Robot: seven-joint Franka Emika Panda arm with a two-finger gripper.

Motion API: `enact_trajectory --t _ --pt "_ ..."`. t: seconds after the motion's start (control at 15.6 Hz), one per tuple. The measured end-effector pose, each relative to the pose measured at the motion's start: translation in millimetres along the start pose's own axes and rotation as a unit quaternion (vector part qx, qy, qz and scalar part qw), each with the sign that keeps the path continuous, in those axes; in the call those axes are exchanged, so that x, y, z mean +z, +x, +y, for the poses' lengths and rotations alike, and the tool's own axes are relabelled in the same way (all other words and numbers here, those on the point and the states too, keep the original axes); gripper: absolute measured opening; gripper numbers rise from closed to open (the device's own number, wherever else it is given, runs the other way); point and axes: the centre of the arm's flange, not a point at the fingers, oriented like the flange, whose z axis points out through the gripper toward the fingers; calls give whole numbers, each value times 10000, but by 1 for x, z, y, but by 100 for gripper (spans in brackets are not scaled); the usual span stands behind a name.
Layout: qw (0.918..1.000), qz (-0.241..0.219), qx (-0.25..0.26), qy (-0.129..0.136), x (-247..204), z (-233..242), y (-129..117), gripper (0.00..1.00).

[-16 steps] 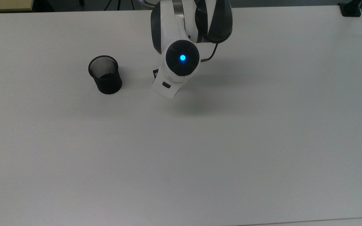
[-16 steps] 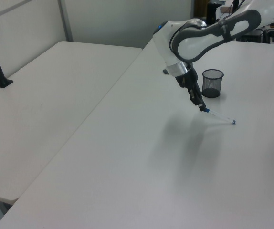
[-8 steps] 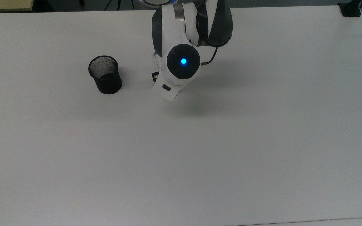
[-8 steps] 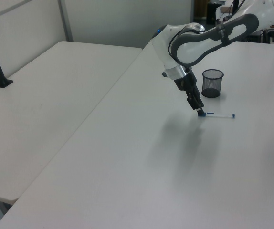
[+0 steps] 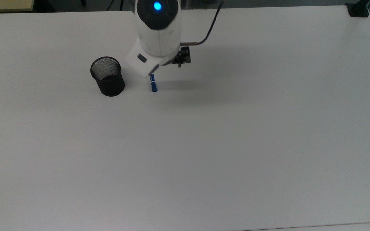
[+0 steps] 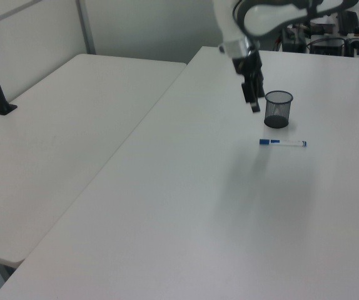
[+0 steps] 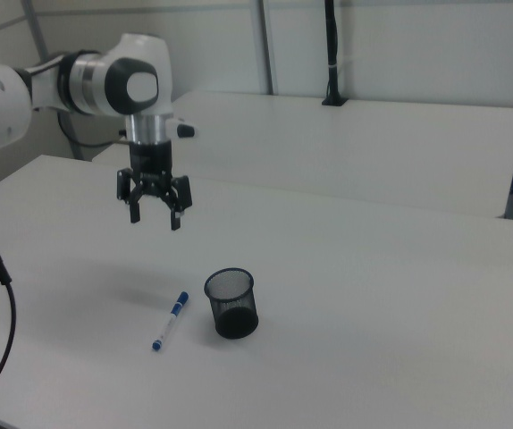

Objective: Remove the marker

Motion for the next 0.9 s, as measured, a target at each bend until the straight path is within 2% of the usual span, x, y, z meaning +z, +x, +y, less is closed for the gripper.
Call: enact_trajectory --t 0.38,0.7,0.9 --pt "9961 642 590 141 -85 68 -66 100" --pt "9887 1019 1082 214 -119 118 -106 100" --pt "9849 1208 1223 224 -126 133 -120 100"
